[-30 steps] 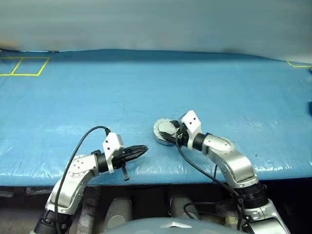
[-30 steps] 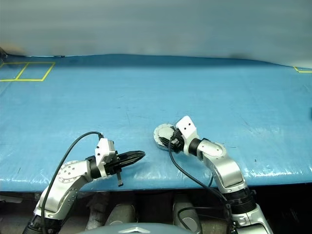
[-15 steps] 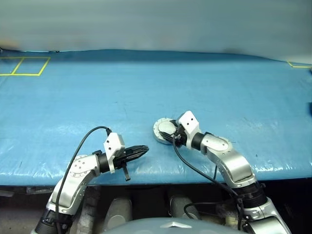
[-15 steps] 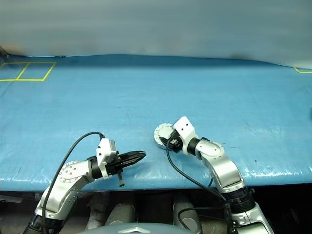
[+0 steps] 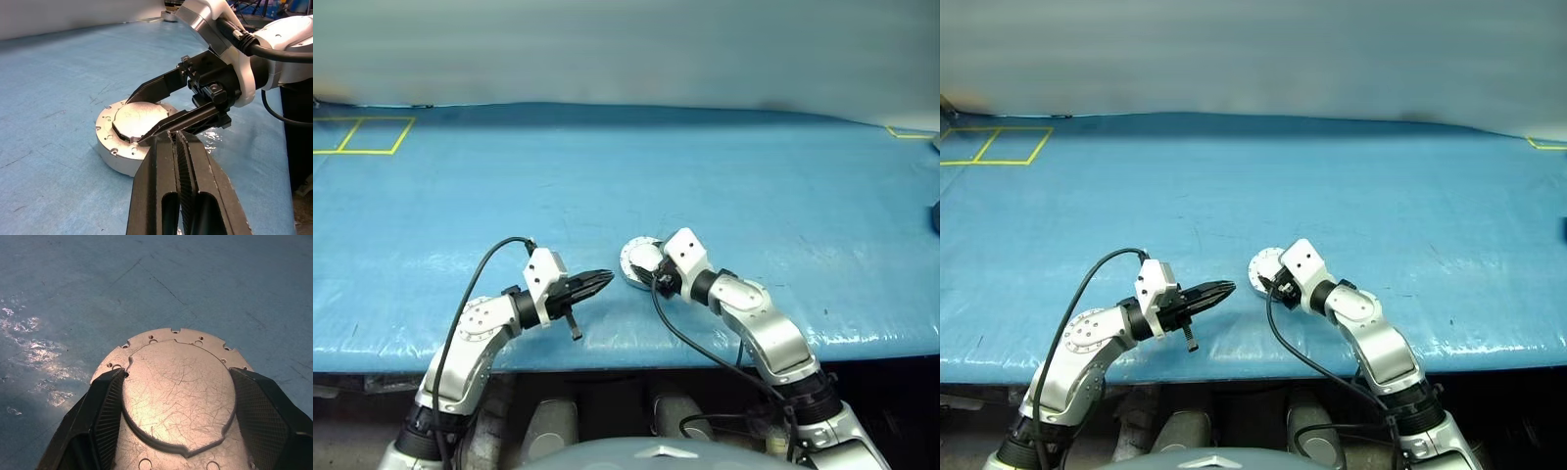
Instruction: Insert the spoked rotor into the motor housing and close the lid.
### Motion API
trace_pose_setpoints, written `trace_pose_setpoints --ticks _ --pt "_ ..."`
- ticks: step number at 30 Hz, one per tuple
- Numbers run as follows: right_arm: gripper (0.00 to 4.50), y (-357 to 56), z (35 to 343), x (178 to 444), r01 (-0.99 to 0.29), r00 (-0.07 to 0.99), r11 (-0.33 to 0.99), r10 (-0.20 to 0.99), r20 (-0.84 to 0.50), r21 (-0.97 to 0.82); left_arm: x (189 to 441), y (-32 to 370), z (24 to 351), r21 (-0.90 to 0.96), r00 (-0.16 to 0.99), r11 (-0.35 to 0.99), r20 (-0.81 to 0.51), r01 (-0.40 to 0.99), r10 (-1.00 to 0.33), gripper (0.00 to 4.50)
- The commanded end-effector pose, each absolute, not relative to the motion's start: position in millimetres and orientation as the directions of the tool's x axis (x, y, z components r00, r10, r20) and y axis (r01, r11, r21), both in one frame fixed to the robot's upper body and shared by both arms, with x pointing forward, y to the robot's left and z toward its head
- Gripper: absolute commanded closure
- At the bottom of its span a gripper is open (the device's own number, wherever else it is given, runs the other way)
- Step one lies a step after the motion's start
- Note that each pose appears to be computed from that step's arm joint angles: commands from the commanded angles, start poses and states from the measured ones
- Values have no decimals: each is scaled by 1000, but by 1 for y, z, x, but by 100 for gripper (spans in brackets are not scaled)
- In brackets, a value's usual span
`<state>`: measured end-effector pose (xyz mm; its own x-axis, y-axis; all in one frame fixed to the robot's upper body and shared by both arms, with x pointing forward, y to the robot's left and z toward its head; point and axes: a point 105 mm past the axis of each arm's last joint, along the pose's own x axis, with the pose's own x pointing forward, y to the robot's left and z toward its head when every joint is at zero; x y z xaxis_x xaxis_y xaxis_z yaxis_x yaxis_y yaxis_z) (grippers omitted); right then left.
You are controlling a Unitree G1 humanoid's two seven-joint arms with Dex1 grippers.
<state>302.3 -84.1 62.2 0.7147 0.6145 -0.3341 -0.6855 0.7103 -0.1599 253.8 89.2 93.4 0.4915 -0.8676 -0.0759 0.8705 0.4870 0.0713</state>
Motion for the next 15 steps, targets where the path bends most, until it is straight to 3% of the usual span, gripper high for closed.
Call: trace_pose_setpoints --ticks 1,7,10,15 --pt "146 -103 25 295 -654 700 747 538 -470 -120 264 94 101 92 525 519 -56 850 -849 432" --pt "146 -100 34 291 -673 689 734 577 -438 -90 291 85 95 101 582 575 -58 812 -811 432" --pt "146 -102 36 291 -663 699 743 570 -431 -93 295 76 87 145 548 533 -95 834 -831 441" --pt "146 -103 38 287 -661 701 745 570 -429 -91 297 58 74 63 488 484 -102 873 -867 441"
